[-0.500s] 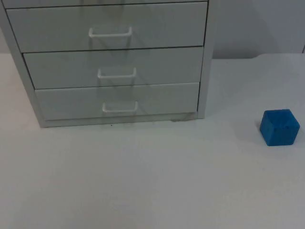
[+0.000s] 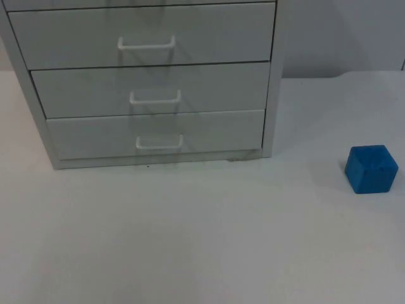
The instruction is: Open the drawer with the left hand, place the block into the drawer with the right hand, then close the drawer with the left hand.
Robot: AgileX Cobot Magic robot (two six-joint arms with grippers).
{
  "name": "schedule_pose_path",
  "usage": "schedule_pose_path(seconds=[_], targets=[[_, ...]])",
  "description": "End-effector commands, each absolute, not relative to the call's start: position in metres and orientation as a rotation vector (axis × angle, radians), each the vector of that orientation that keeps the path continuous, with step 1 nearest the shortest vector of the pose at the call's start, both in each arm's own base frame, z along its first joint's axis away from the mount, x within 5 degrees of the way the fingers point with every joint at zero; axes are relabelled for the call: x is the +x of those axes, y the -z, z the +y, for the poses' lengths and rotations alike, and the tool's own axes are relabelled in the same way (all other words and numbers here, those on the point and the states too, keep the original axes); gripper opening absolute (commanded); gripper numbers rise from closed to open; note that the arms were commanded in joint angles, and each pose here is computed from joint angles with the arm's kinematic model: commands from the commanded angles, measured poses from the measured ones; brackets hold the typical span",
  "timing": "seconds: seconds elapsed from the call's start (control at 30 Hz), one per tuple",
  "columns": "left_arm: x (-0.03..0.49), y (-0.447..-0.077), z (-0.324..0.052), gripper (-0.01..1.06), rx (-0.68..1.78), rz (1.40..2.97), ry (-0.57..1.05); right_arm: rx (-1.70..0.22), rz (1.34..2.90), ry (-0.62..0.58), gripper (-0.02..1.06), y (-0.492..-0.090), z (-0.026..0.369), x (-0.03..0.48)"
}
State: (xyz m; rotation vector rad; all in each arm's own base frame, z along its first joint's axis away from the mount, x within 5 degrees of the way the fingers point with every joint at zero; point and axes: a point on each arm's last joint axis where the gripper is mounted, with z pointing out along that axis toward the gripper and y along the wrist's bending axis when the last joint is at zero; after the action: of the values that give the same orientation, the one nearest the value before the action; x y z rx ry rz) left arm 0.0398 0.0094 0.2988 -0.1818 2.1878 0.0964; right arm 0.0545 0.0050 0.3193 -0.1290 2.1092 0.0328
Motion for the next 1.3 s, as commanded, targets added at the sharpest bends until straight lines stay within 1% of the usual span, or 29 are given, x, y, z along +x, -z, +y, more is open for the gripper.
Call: schedule_pose_path(seconds=[0.0, 0.1, 0.13, 0.3, 0.33, 0.47, 0.7, 0.9, 0.97, 1.0, 1.13, 1.17, 1.27], targets=[[0.049, -0.301, 0.009, 1.05, -0.185, 2.194, -0.079, -0.126, 2.123, -0.025, 1.05, -0.320, 0.005, 0.068], [0.069, -0.294, 0.011, 1.05, -0.191, 2.305, -0.075, -0.132, 2.275, -0.023, 1.05, -0.307, 0.008, 0.101], [0.069, -0.294, 0.011, 1.05, -0.191, 2.305, -0.075, -0.132, 2.275, -0.023, 1.05, -0.307, 0.008, 0.101], [0.087, -0.286, 0.013, 1.05, -0.194, 2.408, -0.086, -0.143, 2.480, -0.019, 1.05, -0.283, 0.011, 0.136], [0.087, -0.286, 0.013, 1.05, -0.194, 2.408, -0.086, -0.143, 2.480, -0.019, 1.05, -0.283, 0.011, 0.136], [0.093, -0.283, 0.014, 1.05, -0.196, 2.444, -0.083, -0.149, 2.587, -0.017, 1.05, -0.268, 0.012, 0.152], [0.094, -0.282, 0.013, 1.05, -0.193, 2.448, -0.072, -0.151, 2.616, -0.016, 1.05, -0.263, 0.013, 0.156], [0.101, -0.282, 0.003, 1.04, -0.059, 2.426, 0.033, -0.150, 2.605, -0.016, 1.05, -0.264, 0.013, 0.156], [0.110, -0.279, -0.001, 1.01, -0.010, 2.458, 0.101, -0.149, 2.594, -0.017, 1.05, -0.264, 0.013, 0.157], [0.110, -0.279, -0.001, 1.01, -0.010, 2.458, 0.101, -0.149, 2.594, -0.017, 1.05, -0.264, 0.013, 0.157], [0.137, -0.274, -0.013, 0.96, 0.113, 2.539, 0.262, -0.145, 2.592, -0.025, 1.05, -0.264, 0.013, 0.158], [0.137, -0.274, -0.013, 0.96, 0.113, 2.539, 0.262, -0.145, 2.592, -0.025, 1.05, -0.264, 0.013, 0.158], [0.159, -0.268, -0.020, 0.96, 0.179, 2.609, 0.315, -0.145, 2.587, -0.025, 1.05, -0.265, 0.013, 0.158]])
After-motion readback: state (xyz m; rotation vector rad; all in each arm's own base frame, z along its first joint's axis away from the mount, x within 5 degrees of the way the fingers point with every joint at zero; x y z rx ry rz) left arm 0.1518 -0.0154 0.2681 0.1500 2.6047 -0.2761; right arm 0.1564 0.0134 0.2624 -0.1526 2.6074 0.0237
